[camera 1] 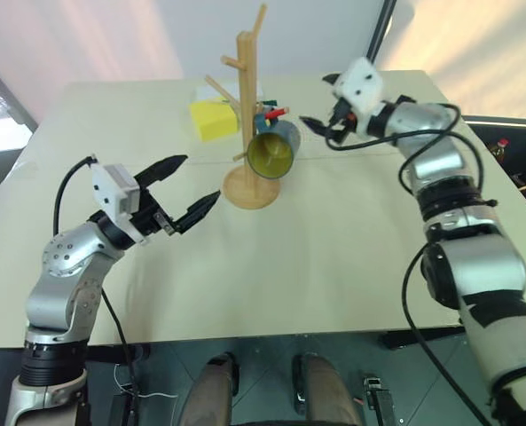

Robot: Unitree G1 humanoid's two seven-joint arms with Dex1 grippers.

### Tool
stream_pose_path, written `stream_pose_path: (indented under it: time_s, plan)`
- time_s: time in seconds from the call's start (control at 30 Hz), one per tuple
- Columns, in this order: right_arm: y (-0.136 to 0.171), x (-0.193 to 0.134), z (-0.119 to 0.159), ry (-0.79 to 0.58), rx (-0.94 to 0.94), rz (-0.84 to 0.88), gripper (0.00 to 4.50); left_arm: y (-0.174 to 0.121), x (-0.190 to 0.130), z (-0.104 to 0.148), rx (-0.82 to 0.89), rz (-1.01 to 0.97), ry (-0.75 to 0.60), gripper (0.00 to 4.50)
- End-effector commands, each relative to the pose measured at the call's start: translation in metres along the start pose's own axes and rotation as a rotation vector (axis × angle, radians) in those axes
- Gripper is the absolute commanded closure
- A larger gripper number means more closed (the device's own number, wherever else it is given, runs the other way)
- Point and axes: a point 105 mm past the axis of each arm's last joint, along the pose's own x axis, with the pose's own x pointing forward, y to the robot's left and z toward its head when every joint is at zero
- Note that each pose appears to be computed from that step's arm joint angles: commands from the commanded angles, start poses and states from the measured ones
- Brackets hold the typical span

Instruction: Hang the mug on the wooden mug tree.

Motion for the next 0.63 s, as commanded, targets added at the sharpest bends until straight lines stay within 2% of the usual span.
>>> stream_pose_path:
  time_s: [0.03, 0.13, 0.33, 0.47, 0.63]
  plan:
    - [-0.016, -0.02, 0.003, -0.057, 0.045, -0.083, 0.36, 0.015, -0.008, -0.003, 0.005, 0.111, 0.015, 0.0]
    - [-0.005, -0.042, -0.019, -0.094, 0.215, -0.125, 0.36, 0.029, -0.022, -0.02, -0.028, 0.251, 0.064, 0.0]
    - [0.064, -0.08, -0.067, -0.071, 0.472, -0.109, 0.36, 0.046, -0.056, -0.06, -0.103, 0.478, 0.168, 0.0]
    - [0.094, -0.093, -0.083, -0.015, 0.551, -0.098, 0.36, 0.05, -0.072, -0.077, -0.109, 0.55, 0.226, 0.0]
    - [0.115, -0.102, -0.089, 0.024, 0.583, -0.073, 0.36, 0.051, -0.081, -0.081, -0.11, 0.568, 0.243, 0.0]
